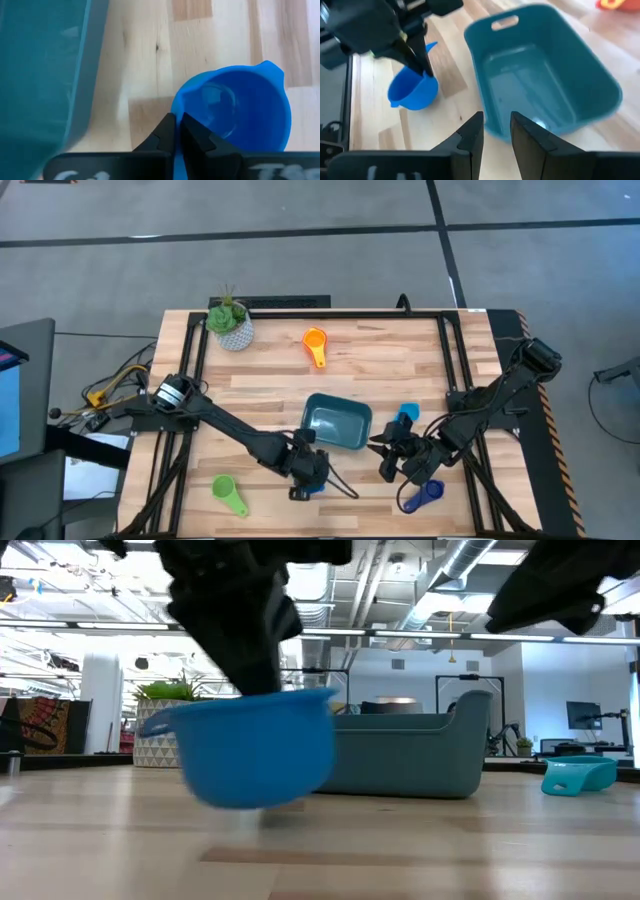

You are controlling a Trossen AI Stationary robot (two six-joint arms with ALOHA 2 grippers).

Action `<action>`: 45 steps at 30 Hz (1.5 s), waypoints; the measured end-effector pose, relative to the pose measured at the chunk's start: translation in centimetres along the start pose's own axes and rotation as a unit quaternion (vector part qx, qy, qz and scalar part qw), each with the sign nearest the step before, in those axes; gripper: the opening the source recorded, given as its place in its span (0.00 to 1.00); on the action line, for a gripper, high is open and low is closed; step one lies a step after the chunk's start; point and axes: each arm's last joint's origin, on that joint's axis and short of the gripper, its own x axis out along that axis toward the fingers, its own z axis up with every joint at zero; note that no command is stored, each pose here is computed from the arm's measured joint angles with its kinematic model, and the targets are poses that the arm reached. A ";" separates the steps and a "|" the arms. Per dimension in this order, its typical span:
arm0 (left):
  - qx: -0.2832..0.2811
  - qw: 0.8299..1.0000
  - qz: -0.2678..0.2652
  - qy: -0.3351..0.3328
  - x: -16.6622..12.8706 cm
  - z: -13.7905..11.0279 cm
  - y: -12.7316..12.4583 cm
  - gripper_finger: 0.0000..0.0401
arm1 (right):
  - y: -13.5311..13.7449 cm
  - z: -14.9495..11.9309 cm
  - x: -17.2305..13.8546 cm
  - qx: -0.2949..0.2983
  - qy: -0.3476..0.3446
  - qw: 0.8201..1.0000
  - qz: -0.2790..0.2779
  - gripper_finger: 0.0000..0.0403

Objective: Nest measuring cups in basket
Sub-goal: Stack the blue measuring cup on top of the red measuring cup

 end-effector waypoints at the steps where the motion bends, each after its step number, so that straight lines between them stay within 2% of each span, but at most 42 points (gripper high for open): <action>1: -0.003 1.000 0.007 0.006 -0.1 -0.2 -0.1 0.01 | 0.0 0.3 0.2 -0.003 -0.005 1.000 0.001 0.30; 8: -0.020 0.997 0.061 0.035 -0.8 -1.8 -1.0 0.01 | -0.4 2.6 1.8 -0.016 -0.035 0.999 0.016 0.29; 12: -0.031 0.993 0.109 0.039 -2.6 -2.5 -1.1 0.01 | -1.0 3.3 2.4 -0.013 -0.031 0.999 0.014 0.29; 16: -0.048 0.986 0.157 0.012 -4.9 -3.0 -1.0 0.00 | -1.4 3.6 2.8 -0.018 -0.030 0.999 0.003 0.29; 21: -0.095 0.983 0.158 -0.012 -5.2 -5.7 0.2 0.00 | -1.4 3.5 2.7 -0.024 -0.030 0.999 0.005 0.29; 25: -0.164 0.975 0.145 -0.044 -5.3 -8.2 1.8 0.00 | -1.1 3.3 2.6 -0.036 -0.028 0.999 0.010 0.29; 31: -0.241 0.952 0.128 -0.138 -7.5 -9.9 3.5 0.00 | -1.2 3.5 2.7 -0.034 -0.030 0.999 0.007 0.29; 36: -0.252 0.932 0.157 -0.208 -9.9 -9.8 4.2 0.00 | -1.4 3.8 3.1 -0.023 -0.037 0.999 0.003 0.29; 40: -0.256 0.908 0.209 -0.257 -11.1 -9.4 5.3 0.00 | -1.6 4.1 3.3 -0.017 -0.047 0.999 -0.004 0.29; 45: -0.277 0.864 0.280 -0.313 -11.2 -8.1 7.0 0.00 | -2.0 4.6 3.4 -0.025 -0.094 0.994 -0.056 0.30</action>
